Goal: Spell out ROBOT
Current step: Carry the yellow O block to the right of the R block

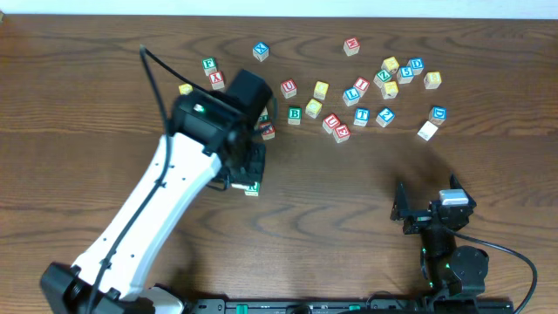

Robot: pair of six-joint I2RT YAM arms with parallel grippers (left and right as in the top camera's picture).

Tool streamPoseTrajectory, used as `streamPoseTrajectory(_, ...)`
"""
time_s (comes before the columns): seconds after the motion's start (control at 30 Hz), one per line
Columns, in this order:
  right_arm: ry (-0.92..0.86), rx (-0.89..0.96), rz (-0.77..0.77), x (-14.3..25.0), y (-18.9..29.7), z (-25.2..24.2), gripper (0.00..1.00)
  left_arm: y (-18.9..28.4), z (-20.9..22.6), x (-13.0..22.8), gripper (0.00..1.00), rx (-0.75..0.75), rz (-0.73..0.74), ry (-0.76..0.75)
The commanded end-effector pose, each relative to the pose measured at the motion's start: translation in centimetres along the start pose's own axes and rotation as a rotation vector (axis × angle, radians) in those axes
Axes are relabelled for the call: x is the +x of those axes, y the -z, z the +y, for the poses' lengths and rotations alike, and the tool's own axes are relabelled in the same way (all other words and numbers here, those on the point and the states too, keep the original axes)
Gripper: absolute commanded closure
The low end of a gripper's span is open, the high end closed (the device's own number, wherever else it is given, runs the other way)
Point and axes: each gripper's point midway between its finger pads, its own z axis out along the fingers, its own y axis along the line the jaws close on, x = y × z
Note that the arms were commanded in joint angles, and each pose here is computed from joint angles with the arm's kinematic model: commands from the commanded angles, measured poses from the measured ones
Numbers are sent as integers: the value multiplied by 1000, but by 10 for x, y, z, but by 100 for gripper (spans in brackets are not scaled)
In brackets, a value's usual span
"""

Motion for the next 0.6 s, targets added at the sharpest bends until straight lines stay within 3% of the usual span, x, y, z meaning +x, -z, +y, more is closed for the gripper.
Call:
streamPoseTrajectory(0.0, -7, 6, 0, 1, 0, -1, 1, -32, -2, 12, 92, -36, 31, -51)
streamPoseTrajectory(0.4, -7, 6, 0, 1, 0, -1, 1, -124, -53, 0, 92, 80, -157, -114)
streamPoseTrajectory(0.57, -7, 6, 0, 1, 0, -1, 1, -143, -54, -2, 92, 100, -205, -19)
